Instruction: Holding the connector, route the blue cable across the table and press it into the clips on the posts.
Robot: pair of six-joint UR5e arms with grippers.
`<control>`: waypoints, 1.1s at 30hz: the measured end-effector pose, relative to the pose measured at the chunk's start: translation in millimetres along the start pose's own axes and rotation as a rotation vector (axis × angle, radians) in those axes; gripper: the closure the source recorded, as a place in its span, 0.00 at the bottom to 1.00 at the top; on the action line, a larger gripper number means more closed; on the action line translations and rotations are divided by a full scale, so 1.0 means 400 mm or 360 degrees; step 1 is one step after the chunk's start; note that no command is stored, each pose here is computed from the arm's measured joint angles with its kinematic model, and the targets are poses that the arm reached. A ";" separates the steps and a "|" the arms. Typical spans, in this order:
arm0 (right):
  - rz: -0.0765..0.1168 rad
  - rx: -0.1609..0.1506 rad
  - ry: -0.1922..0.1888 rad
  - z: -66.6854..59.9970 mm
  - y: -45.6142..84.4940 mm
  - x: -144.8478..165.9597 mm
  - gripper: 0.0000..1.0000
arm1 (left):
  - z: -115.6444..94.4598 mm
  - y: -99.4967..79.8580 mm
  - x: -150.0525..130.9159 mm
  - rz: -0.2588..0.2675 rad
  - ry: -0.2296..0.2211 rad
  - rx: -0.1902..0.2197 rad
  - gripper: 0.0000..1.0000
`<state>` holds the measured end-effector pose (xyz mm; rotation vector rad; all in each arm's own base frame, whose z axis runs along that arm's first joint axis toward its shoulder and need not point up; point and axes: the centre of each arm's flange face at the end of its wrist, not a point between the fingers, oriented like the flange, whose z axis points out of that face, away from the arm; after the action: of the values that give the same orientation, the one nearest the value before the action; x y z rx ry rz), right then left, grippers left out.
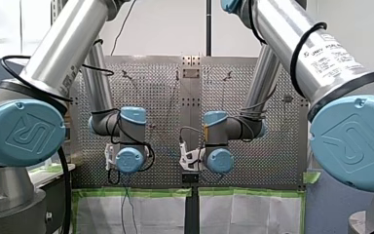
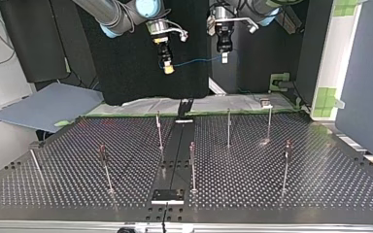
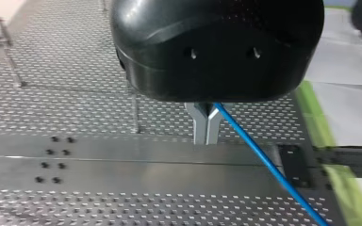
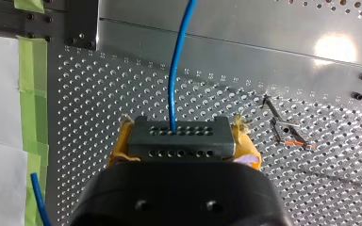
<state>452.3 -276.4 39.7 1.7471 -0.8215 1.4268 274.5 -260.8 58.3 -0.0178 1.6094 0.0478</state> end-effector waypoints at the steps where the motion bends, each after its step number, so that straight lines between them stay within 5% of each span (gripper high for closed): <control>1: 0.0000 0.0000 0.0000 0.000 0.000 0.000 1.00 | -0.002 0.001 0.008 0.0013 0.0011 0.0000 1.00; 12: 0.0000 0.0000 0.0000 0.000 0.000 0.000 1.00 | -0.025 0.017 0.098 0.0112 0.0140 -0.0001 1.00; 22: 0.0001 -0.0014 0.0022 0.023 0.014 0.029 1.00 | -0.042 0.028 0.100 0.0108 0.0155 -0.0003 1.00; 26: 0.0047 -0.0014 0.0069 0.049 0.016 0.090 1.00 | -0.052 0.038 0.081 0.0069 0.0160 -0.0017 1.00; 33: 0.0140 0.0059 0.0130 0.068 0.007 0.189 1.00 | -0.025 0.069 0.039 0.0036 0.0162 -0.0107 1.00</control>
<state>477.7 -303.2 111.0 1.6862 -0.8423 1.5702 262.7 -233.4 43.5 -0.0550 1.7092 0.1201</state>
